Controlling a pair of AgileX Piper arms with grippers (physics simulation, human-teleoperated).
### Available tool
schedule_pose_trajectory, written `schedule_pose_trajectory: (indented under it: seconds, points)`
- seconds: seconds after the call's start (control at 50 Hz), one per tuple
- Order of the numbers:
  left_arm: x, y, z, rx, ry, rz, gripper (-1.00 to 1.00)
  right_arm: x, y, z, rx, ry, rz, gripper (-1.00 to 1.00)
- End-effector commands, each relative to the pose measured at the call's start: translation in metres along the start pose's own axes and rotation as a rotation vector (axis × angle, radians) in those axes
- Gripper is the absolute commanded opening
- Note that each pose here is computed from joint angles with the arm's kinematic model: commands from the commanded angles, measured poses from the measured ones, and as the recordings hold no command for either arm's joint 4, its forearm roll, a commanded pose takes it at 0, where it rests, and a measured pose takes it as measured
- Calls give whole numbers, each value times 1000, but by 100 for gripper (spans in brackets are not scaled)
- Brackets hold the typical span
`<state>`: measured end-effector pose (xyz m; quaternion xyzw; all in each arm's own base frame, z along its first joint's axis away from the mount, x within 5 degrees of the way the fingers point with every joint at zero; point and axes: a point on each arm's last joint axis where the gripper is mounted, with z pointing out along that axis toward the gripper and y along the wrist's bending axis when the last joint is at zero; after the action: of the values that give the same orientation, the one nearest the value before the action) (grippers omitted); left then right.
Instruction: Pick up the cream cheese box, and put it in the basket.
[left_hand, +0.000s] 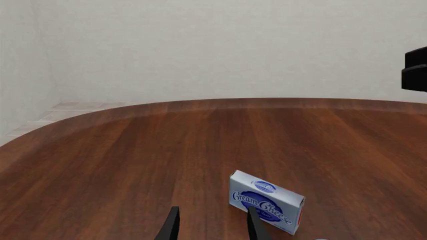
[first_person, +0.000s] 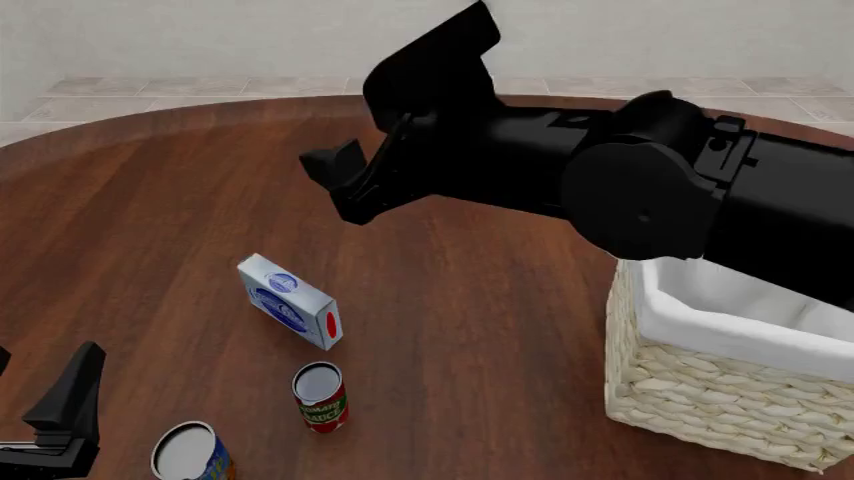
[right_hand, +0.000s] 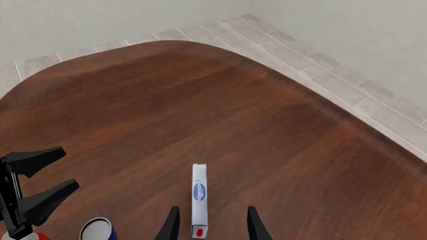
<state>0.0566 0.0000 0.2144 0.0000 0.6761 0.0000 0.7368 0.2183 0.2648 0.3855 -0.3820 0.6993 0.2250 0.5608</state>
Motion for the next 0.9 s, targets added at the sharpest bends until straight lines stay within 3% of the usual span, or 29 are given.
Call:
schedule_pose_trajectory:
  seconds: [0.02, 0.9]
  points:
    - [0, 0, 0, 0, 0, 0, 100, 3, 5, 18, -15, 18, 11, 100]
    - [0, 0, 0, 0, 0, 0, 100, 34, 13, 66, -24, 55, 98, 100]
